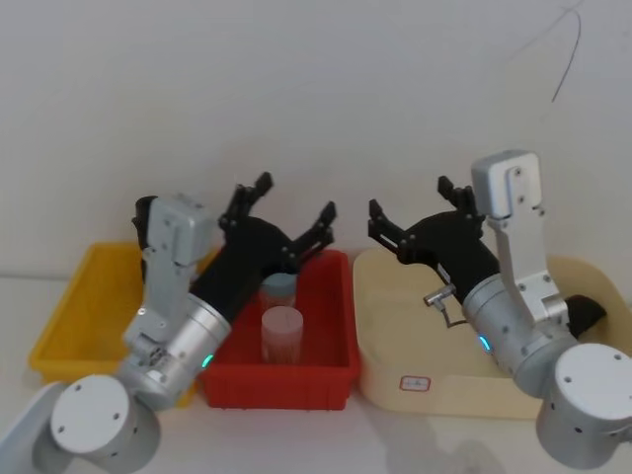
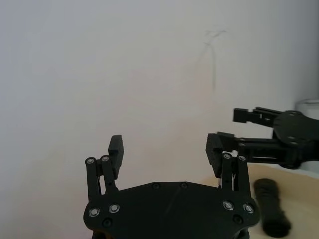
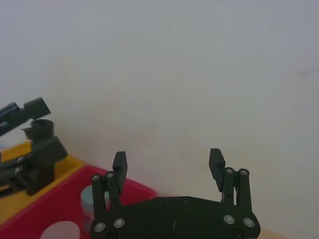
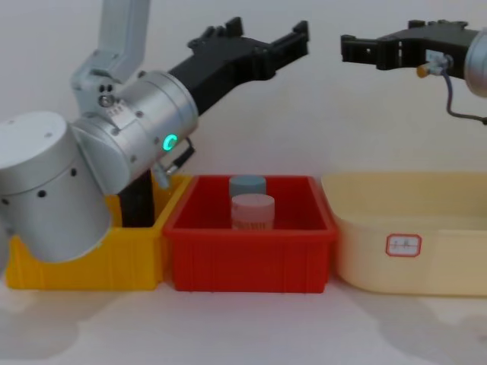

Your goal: Pick up the garbage bag with the one hand and transfer it to the other hand.

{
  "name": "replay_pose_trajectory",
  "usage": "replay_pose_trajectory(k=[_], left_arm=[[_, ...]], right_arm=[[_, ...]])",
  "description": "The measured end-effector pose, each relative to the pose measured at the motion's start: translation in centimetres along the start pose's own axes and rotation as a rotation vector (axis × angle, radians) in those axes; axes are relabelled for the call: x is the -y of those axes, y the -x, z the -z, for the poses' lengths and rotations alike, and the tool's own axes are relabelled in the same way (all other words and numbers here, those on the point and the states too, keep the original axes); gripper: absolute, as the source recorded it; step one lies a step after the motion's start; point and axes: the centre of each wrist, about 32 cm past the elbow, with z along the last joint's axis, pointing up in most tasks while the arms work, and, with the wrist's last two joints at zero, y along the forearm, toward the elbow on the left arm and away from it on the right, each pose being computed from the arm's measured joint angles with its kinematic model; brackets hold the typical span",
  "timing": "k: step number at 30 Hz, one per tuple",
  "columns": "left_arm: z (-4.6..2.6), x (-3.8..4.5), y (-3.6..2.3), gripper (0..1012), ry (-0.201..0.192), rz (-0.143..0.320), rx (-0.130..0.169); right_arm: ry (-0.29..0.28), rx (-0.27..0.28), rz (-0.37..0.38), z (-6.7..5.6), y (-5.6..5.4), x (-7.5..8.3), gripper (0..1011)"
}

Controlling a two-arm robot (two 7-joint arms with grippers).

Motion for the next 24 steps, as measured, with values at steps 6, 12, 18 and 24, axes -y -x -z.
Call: replay_pose_trajectory(k=[6, 12, 18, 24], left_arm=[[-1.25, -1.53, -0.57, 1002, 0.000, -0.075, 0.078], [-2.25, -2.81, -1.06, 1002, -0.009, -0.137, 0.142], [-3.35, -4.16, -1.64, 1002, -0.017, -0.189, 0.204], [-4.09, -4.98, -1.93, 1002, -0.022, -0.222, 0.246]], right_arm=[[-0.016, 0.000, -0.059, -0.1, 0.6, -0.6, 1000], [-0.025, -0.003, -0.108, 0.0, 1.1, -1.1, 1000], [-0.034, -0.006, -0.157, 0.0, 1.7, -1.6, 1000], [-0.040, -0.011, -0.216, 0.2, 2.4, -2.1, 1000]])
